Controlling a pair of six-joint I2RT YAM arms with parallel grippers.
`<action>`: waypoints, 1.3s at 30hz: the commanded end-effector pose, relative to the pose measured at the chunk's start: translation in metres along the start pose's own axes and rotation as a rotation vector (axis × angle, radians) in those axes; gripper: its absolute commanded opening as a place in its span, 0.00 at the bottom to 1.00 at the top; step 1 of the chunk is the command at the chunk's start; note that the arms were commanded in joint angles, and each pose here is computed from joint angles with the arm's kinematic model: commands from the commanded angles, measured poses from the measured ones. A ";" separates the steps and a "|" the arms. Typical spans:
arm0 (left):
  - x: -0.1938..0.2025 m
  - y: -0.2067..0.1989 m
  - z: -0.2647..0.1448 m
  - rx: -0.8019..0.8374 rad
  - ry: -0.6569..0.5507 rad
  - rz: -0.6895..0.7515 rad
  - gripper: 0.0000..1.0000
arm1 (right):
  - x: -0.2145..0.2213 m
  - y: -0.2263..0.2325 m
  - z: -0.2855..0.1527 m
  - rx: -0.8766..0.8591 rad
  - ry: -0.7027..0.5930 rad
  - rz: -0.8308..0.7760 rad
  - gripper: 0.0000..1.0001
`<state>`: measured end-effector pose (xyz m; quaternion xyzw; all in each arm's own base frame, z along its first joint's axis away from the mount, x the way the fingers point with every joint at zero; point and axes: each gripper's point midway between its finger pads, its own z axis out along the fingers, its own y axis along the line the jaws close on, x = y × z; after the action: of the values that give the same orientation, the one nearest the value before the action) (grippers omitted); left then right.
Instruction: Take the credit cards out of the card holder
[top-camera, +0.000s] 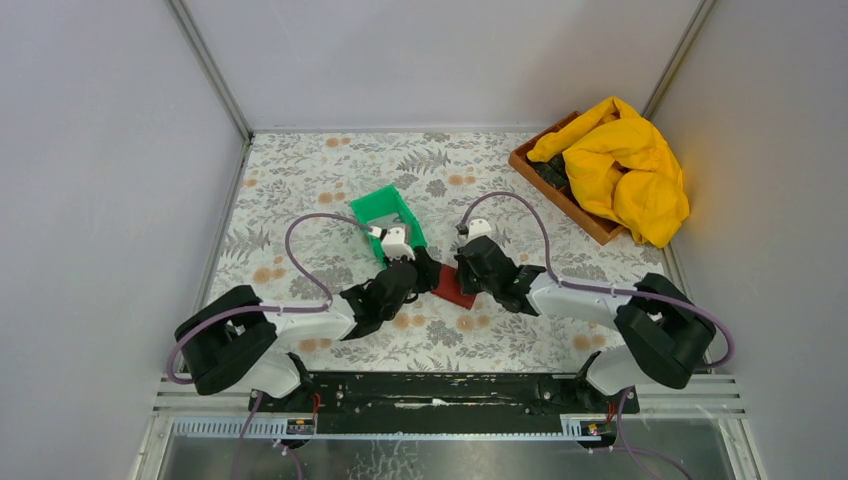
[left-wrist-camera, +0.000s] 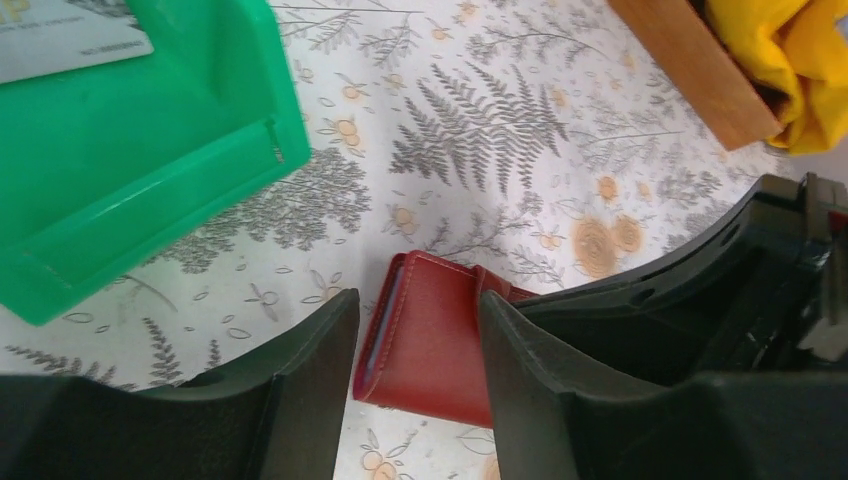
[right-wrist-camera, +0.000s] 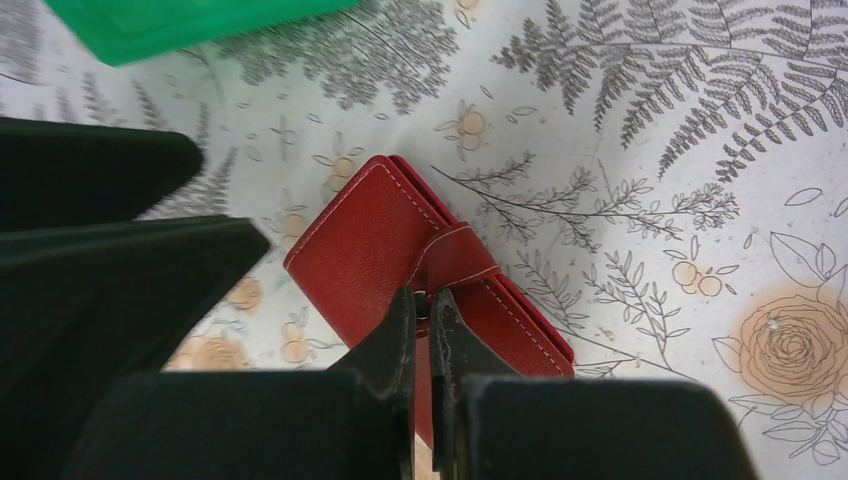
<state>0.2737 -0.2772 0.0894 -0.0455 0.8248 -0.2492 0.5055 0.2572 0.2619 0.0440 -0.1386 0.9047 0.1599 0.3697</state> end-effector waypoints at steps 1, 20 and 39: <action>-0.011 -0.028 -0.005 0.139 -0.024 -0.067 0.53 | -0.028 0.023 -0.020 -0.108 -0.073 0.079 0.00; 0.054 -0.043 0.006 0.218 0.231 -0.203 0.00 | -0.048 0.027 -0.038 -0.140 -0.125 0.137 0.00; 0.054 -0.038 0.014 0.222 0.255 -0.224 0.01 | -0.062 0.027 -0.061 -0.213 -0.163 0.191 0.00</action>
<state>0.2429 -0.3263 0.0318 -0.0584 0.8604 -0.3752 0.3400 0.2450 0.2707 0.1058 -0.0885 0.8799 0.2734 0.3784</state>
